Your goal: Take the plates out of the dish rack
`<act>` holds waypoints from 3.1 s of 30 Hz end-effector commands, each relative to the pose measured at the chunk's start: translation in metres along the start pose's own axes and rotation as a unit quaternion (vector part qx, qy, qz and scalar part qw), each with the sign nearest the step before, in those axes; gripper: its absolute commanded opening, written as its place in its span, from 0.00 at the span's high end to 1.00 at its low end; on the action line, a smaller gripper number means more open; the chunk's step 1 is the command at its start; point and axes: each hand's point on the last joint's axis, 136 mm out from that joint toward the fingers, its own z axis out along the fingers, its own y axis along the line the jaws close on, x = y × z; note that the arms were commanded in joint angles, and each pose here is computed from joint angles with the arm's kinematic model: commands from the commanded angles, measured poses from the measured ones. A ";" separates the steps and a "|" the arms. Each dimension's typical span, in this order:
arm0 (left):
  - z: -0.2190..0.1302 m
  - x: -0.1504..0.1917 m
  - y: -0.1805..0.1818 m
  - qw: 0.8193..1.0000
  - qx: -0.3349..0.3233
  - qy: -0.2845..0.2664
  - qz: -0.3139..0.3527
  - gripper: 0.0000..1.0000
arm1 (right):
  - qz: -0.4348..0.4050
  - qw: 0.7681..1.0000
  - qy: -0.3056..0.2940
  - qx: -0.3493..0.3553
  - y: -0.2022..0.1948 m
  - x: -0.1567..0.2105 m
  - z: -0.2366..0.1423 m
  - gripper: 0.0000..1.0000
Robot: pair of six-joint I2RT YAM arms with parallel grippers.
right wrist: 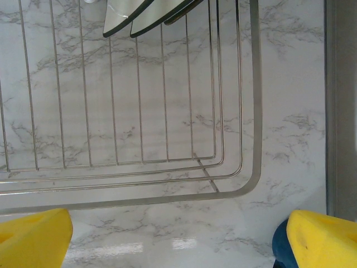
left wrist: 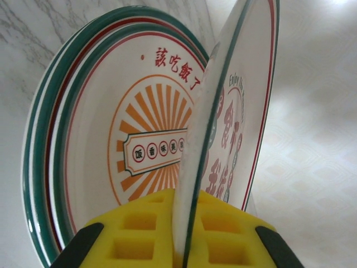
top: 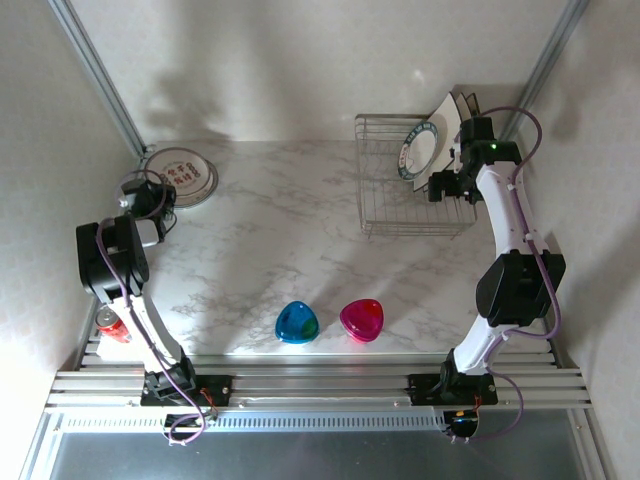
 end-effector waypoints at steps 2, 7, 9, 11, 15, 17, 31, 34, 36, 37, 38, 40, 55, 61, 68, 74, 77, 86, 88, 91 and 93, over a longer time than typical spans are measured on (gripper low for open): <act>0.004 -0.013 -0.011 1.000 0.012 -0.012 0.006 1.00 | -0.010 1.000 0.009 -0.006 0.003 0.003 0.007 0.01; 0.009 -0.010 -0.010 1.000 0.011 0.001 0.009 1.00 | -0.011 1.000 0.011 -0.008 0.004 0.004 0.010 0.01; 0.010 -0.010 -0.011 1.000 0.010 0.002 0.010 1.00 | -0.011 1.000 0.011 -0.009 0.004 0.004 0.010 0.01; 0.009 -0.010 -0.010 1.000 0.009 0.000 0.012 1.00 | -0.011 1.000 0.009 -0.009 0.004 0.004 0.010 0.01; 0.008 -0.011 -0.011 1.000 0.006 0.000 0.018 0.95 | -0.010 1.000 0.001 -0.007 0.003 0.002 0.008 0.01; 0.007 -0.012 -0.012 1.000 0.005 -0.001 0.020 0.93 | -0.011 1.000 -0.002 -0.008 0.003 0.001 0.007 0.01; 0.006 -0.013 -0.014 1.000 0.004 -0.004 0.020 0.84 | -0.010 1.000 -0.008 -0.011 0.004 -0.003 0.006 0.01; 0.006 -0.011 -0.013 1.000 0.002 -0.002 0.021 0.83 | -0.010 1.000 -0.010 -0.012 0.004 -0.005 0.004 0.01; 0.006 -0.011 -0.013 1.000 0.001 -0.001 0.022 0.80 | -0.010 1.000 -0.011 -0.013 0.005 -0.006 0.004 0.01; 0.006 -0.010 -0.013 1.000 0.001 0.000 0.023 0.79 | -0.010 1.000 -0.011 -0.012 0.004 -0.006 0.004 0.01; 0.005 -0.010 -0.014 1.000 0.001 0.000 0.025 0.76 | -0.010 1.000 -0.012 -0.014 0.005 -0.006 0.003 0.01; 0.005 -0.010 -0.014 1.000 -0.001 0.001 0.029 0.70 | -0.010 1.000 -0.012 -0.014 0.005 -0.006 0.003 0.01; -0.007 -0.013 -0.014 0.984 -0.085 0.001 0.156 0.44 | -0.009 1.000 -0.014 -0.021 0.008 -0.005 0.004 0.01; -0.011 -0.010 -0.003 0.971 -0.128 0.002 0.203 0.45 | -0.009 1.000 -0.016 -0.022 0.008 -0.005 0.002 0.01; -0.016 -0.010 0.008 0.951 -0.175 0.005 0.254 0.44 | -0.009 0.999 -0.020 -0.025 0.009 -0.006 0.001 0.01; -0.022 -0.012 0.019 0.928 -0.221 0.005 0.298 0.38 | -0.009 0.999 -0.021 -0.027 0.010 -0.006 0.001 0.01; -0.030 -0.012 0.018 0.916 -0.238 0.007 0.322 0.36 | -0.010 0.999 -0.023 -0.027 0.011 -0.008 -0.002 0.01; -0.062 0.023 -0.033 0.877 -0.231 0.052 0.418 0.00 | -0.005 0.999 -0.036 -0.035 0.026 -0.029 -0.007 0.01; -0.067 0.036 -0.052 0.867 -0.222 0.071 0.441 0.00 | -0.006 0.998 -0.046 -0.036 0.034 -0.041 -0.007 0.01; -0.071 0.056 -0.077 0.858 -0.196 0.111 0.462 0.01 | -0.017 0.998 -0.055 -0.031 0.048 -0.058 -0.009 0.01; -0.074 0.066 -0.093 0.853 -0.179 0.130 0.472 0.00 | -0.021 0.997 -0.065 -0.026 0.054 -0.071 -0.007 0.01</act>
